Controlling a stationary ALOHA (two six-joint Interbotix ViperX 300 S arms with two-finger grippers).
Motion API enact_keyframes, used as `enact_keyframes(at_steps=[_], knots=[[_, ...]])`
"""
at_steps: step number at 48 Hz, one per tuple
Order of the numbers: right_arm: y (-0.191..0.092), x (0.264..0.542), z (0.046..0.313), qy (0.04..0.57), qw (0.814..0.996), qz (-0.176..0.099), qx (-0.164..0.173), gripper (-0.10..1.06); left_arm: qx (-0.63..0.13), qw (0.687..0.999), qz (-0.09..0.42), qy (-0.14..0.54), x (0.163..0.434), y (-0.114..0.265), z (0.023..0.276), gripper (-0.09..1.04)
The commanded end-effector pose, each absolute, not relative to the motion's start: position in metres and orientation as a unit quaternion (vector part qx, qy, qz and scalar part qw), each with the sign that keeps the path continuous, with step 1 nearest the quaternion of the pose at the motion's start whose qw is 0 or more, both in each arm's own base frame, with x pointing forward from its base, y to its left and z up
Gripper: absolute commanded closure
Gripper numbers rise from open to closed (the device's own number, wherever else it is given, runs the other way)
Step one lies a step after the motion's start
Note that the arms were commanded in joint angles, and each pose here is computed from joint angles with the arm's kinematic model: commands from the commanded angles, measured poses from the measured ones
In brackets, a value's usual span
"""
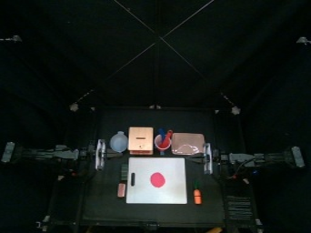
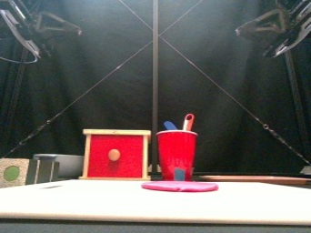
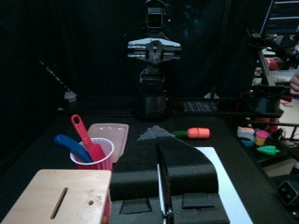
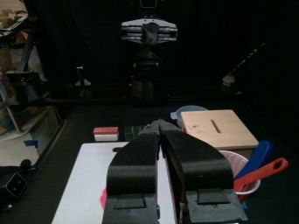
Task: Get the cutter from the drawer then cut the dough then place the extra dough in the bowl
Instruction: Open the drawer
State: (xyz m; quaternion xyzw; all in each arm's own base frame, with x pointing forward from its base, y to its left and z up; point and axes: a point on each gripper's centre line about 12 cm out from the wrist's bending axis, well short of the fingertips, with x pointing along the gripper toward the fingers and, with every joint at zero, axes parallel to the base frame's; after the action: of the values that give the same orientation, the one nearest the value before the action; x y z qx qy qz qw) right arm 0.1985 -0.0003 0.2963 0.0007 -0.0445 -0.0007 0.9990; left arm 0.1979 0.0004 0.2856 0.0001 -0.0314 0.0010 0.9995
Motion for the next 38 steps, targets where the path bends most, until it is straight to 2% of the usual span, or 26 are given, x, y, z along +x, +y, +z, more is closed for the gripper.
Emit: enact_keyframes(at_steps=[1, 13, 25, 32, 38], knots=[[-0.004, 0.206, 0.296, -0.036, 0.999, -0.009, -0.008, 0.94, -0.011, 0.999, 0.000, -0.039, 0.204, 0.000, 0.297, 0.93], [-0.028, 0.242, 0.300, -0.002, 0.998, -0.053, -0.028, 0.94, -0.058, 0.997, 0.017, -0.041, 0.213, 0.004, 0.291, 0.93], [-0.076, 0.305, 0.317, 0.022, 0.993, -0.114, -0.034, 0.94, -0.165, 0.981, 0.087, -0.057, 0.234, 0.022, 0.270, 0.93], [-0.095, 0.343, 0.316, 0.035, 0.991, -0.125, -0.035, 0.94, -0.243, 0.960, 0.131, -0.044, 0.238, 0.027, 0.253, 0.93], [-0.108, 0.381, 0.304, 0.057, 0.990, -0.126, -0.033, 0.94, -0.311, 0.935, 0.169, -0.030, 0.238, 0.031, 0.239, 0.93]])
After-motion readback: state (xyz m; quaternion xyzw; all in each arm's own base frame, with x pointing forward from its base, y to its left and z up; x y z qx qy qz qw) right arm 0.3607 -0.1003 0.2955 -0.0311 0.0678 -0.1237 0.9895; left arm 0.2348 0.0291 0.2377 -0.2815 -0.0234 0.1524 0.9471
